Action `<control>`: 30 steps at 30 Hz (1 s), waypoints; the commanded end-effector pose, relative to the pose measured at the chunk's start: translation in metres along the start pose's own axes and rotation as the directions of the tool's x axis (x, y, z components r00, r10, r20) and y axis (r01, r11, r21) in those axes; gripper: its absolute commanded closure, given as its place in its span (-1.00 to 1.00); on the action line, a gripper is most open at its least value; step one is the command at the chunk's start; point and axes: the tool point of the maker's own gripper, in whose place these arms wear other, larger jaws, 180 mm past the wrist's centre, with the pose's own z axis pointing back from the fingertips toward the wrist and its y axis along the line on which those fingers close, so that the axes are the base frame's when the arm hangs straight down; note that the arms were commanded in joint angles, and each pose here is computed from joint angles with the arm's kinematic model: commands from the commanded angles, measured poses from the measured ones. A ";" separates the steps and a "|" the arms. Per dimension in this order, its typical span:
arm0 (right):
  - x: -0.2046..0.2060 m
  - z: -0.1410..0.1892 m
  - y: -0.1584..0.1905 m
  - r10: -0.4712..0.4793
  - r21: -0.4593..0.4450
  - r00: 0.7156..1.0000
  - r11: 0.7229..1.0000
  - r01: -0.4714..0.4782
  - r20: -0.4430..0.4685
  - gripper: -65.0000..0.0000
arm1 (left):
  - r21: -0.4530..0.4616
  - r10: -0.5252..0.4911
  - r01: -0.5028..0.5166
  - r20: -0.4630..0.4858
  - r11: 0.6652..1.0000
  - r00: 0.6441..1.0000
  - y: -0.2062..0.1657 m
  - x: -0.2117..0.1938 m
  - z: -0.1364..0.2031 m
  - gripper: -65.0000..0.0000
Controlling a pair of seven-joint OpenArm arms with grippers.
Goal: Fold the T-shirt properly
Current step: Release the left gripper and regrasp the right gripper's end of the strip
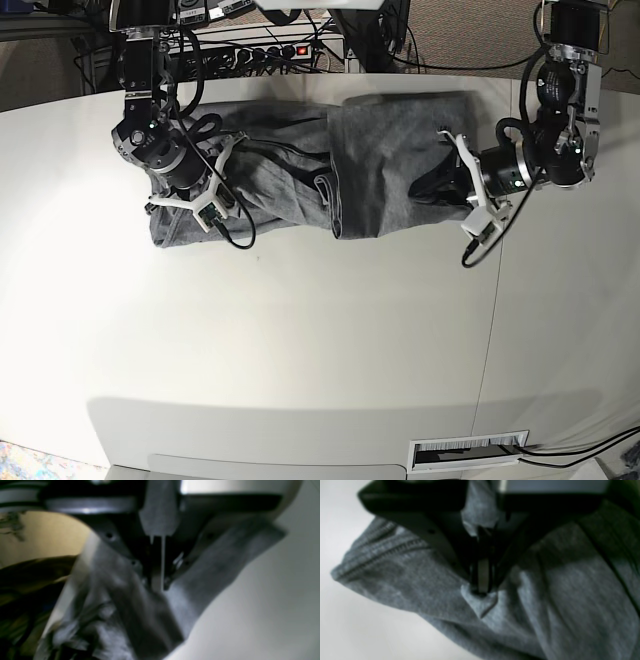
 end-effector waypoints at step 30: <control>-0.022 0.094 -0.093 -0.386 -0.153 0.909 0.900 0.409 0.156 0.14 | 0.252 0.037 0.004 -0.159 0.968 0.987 0.055 -0.078 0.009 1.00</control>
